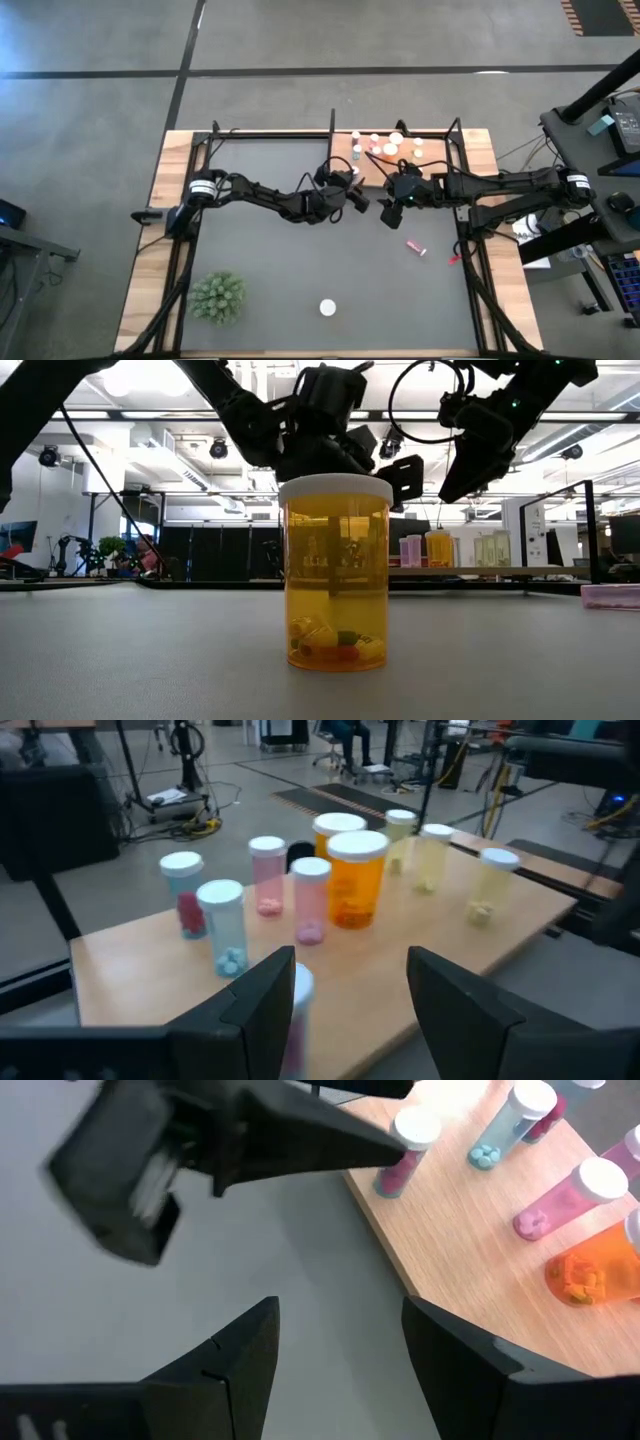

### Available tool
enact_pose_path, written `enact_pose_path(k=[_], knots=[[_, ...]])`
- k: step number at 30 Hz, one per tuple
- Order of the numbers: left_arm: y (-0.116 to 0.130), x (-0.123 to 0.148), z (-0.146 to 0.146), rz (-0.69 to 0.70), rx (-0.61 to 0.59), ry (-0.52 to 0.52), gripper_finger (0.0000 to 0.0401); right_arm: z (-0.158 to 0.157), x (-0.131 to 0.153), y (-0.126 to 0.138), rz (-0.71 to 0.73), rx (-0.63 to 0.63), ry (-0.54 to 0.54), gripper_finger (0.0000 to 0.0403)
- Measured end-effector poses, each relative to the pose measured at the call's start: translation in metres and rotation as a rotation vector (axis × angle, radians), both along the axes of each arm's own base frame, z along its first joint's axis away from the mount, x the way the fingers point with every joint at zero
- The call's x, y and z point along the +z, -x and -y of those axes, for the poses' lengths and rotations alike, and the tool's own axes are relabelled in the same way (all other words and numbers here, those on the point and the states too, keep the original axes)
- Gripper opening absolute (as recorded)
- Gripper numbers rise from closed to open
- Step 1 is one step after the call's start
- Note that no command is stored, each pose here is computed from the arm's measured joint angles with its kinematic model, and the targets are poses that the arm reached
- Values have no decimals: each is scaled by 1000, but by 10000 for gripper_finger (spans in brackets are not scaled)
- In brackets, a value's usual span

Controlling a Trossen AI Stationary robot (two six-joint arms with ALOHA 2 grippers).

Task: Pick and place medicine bottles onto shelf by color
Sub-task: Put the pink pill bottle on the shelf aligned with the other pink pill bottles

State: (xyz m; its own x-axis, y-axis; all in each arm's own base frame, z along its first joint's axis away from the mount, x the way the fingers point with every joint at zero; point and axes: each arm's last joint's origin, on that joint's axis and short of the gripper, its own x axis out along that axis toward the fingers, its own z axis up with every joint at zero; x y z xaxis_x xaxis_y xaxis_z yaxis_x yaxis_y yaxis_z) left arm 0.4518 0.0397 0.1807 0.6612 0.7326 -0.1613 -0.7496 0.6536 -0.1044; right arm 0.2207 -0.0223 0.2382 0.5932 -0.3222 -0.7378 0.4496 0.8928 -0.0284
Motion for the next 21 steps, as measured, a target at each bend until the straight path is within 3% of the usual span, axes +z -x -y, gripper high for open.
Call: enact_pose_path(k=[11, 15, 21], knots=[[6, 22, 42, -112, -153, -91, 179, 0, 0, 0, 1, 0, 0, 203], [19, 34, 55, -248, -270, -57, 179, 0, 0, 0, 3, 1, 0, 203], [43, 46, 69, -421, -305, -2, 178, 0, 0, 0, 4, 1, 0, 203]])
